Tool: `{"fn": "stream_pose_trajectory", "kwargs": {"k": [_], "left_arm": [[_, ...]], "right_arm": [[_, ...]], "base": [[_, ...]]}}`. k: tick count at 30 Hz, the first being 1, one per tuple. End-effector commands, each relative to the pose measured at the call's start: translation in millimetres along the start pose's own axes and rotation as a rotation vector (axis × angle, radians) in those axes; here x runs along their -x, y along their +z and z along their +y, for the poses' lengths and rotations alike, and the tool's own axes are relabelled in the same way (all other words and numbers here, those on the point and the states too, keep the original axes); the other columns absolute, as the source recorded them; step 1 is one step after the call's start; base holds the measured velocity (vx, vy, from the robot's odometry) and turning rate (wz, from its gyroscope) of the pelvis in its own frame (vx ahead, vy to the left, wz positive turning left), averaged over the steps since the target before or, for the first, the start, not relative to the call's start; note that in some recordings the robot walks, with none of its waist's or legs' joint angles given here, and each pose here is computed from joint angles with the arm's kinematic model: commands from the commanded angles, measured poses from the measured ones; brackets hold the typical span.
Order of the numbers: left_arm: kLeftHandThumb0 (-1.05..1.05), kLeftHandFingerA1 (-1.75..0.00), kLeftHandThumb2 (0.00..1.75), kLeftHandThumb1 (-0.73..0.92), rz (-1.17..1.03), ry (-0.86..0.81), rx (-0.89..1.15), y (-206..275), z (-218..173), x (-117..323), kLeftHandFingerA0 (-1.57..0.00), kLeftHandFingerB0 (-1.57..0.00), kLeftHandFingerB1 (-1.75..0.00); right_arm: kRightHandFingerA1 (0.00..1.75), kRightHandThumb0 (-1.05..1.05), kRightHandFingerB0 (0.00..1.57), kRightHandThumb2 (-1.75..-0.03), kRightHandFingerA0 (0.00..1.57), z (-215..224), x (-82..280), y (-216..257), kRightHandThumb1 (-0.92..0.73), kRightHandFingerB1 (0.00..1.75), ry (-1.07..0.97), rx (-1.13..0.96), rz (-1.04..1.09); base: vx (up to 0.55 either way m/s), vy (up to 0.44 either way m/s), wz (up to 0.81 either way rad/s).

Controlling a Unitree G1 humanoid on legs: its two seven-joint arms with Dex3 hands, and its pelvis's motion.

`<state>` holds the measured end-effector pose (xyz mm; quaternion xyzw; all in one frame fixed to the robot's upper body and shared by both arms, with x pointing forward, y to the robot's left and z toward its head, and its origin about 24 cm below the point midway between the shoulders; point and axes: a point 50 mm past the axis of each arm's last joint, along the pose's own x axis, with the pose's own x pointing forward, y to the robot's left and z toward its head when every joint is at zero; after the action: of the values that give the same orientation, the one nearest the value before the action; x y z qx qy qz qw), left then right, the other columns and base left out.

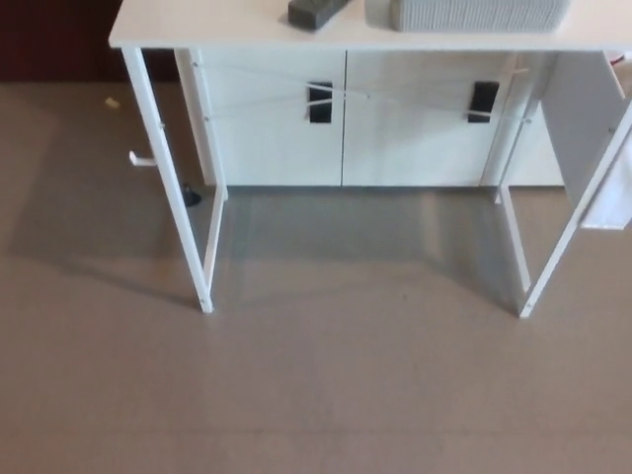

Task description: The robot walks towards a desk on which an eraser is kept on the left hand side and a container is kept on the right hand side. The robot picks up the eraser using its left hand and places it in the container.

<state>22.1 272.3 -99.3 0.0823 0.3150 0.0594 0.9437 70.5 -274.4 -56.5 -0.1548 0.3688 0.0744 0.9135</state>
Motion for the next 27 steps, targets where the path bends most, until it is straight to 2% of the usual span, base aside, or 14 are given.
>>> {"fn": "stream_pose_trajectory", "kwargs": {"k": [1, 5, 6, 7, 8, 9, 10, 11, 16, 20, 24, 25, 26, 27], "left_arm": [[-0.28, -0.37, 0.58, 0.59, -0.036, 0.056, -0.004, 6.0, 7.2, 1.1, -0.48, -0.41, -0.34], [-0.26, -0.38, 0.59, 0.60, -0.046, 0.070, -0.009, 10.3, 8.6, 2.6, -0.49, -0.40, -0.34], [-0.25, -0.37, 0.59, 0.60, -0.048, 0.069, -0.007, 11.1, 8.5, 2.7, -0.48, -0.40, -0.33], [-0.25, -0.37, 0.59, 0.60, -0.046, 0.067, -0.002, 11.3, 8.3, 3.0, -0.48, -0.40, -0.33], [-0.24, -0.37, 0.58, 0.60, -0.046, 0.067, 0.007, 11.9, 9.0, 2.4, -0.47, -0.40, -0.33], [-0.25, -0.37, 0.58, 0.60, -0.044, 0.067, 0.002, 11.6, 9.5, 2.3, -0.47, -0.40, -0.33], [-0.26, -0.37, 0.58, 0.60, -0.038, 0.067, 0.005, 10.9, 11.4, 1.9, -0.47, -0.40, -0.33], [-0.25, -0.37, 0.58, 0.60, -0.035, 0.067, 0.014, 10.9, 11.9, 1.6, -0.47, -0.40, -0.33], [-0.27, -0.36, 0.58, 0.59, 0.000, 0.098, 0.033, 11.3, 25.7, -4.3, -0.42, -0.36, -0.32], [-0.28, -0.35, 0.58, 0.59, 0.054, 0.148, 0.030, 9.2, 41.1, -11.9, -0.41, -0.35, -0.32], [-0.28, -0.35, 0.58, 0.60, 0.085, 0.168, 0.009, 7.4, 50.8, -12.6, -0.37, -0.34, -0.32], [-0.36, -0.40, 0.68, 0.56, 0.093, 0.172, 0.010, 7.0, 53.0, -13.6, -0.31, -0.31, -0.37], [-0.36, -0.40, 0.68, 0.56, 0.104, 0.176, -0.001, 6.9, 54.8, -14.0, -0.31, -0.30, -0.37], [-0.29, -0.33, 0.59, 0.61, 0.110, 0.179, -0.008, 6.3, 55.6, -14.8, -0.33, -0.33, -0.31]], "right_arm": [[0.51, -0.36, 0.41, -0.58, 0.61, -5.6, -1.4, -1.0, -0.65, 0.41, -0.042, 0.027, 0.022], [0.51, -0.37, 0.42, -0.58, 0.62, -4.9, -0.7, 2.9, -0.65, 0.41, -0.051, 0.045, 0.021], [0.60, -0.44, 0.36, -0.78, 0.55, -5.0, -1.3, 3.2, -0.53, 0.50, -0.054, 0.047, 0.021], [0.60, -0.44, 0.36, -0.78, 0.55, -5.1, -1.5, 3.3, -0.53, 0.50, -0.056, 0.047, 0.023], [0.52, -0.38, 0.42, -0.58, 0.62, -4.9, -2.6, 3.7, -0.65, 0.41, -0.059, 0.057, 0.019], [0.52, -0.39, 0.43, -0.57, 0.63, -5.4, -3.3, 3.0, -0.64, 0.41, -0.066, 0.070, 0.019], [0.60, -0.47, 0.36, -0.80, 0.55, -5.4, -3.1, 3.4, -0.53, 0.50, -0.064, 0.073, 0.024], [0.50, -0.40, 0.42, -0.58, 0.60, -6.3, -2.2, 4.1, -0.64, 0.40, -0.066, 0.065, 0.028], [0.48, -0.41, 0.40, -0.59, 0.55, -15.4, -4.3, -2.5, -0.64, 0.39, -0.095, 0.020, 0.072], [0.48, -0.41, 0.41, -0.59, 0.58, -19.2, -9.9, -9.1, -0.65, 0.38, -0.114, -0.007, 0.121], [0.44, -0.42, 0.39, -0.59, 0.47, -15.8, -11.3, -9.8, -0.65, 0.38, -0.113, -0.009, 0.131], [0.43, -0.43, 0.39, -0.59, 0.46, -18.0, -14.0, -13.0, -0.65, 0.39, -0.123, -0.006, 0.140], [0.44, -0.42, 0.38, -0.59, 0.47, -19.6, -15.9, -15.3, -0.66, 0.39, -0.134, -0.003, 0.152], [0.44, -0.42, 0.38, -0.59, 0.46, -21.3, -16.8, -16.6, -0.66, 0.39, -0.144, -0.007, 0.162]], "base": [[0.18, -0.046, 0.12], [0.20, -0.173, 0.14], [0.30, -0.291, 0.29], [0.26, -0.363, 0.27], [0.25, -0.334, 0.37], [0.32, -0.257, 0.23], [0.25, -0.190, -0.01], [0.20, -0.158, 0.08], [0.17, -0.096, -0.03], [0.21, 0.027, -0.08], [0.35, 0.091, -0.15], [0.46, -0.023, -0.44], [0.48, -0.004, -0.03], [0.48, -0.010, -0.03]]}}
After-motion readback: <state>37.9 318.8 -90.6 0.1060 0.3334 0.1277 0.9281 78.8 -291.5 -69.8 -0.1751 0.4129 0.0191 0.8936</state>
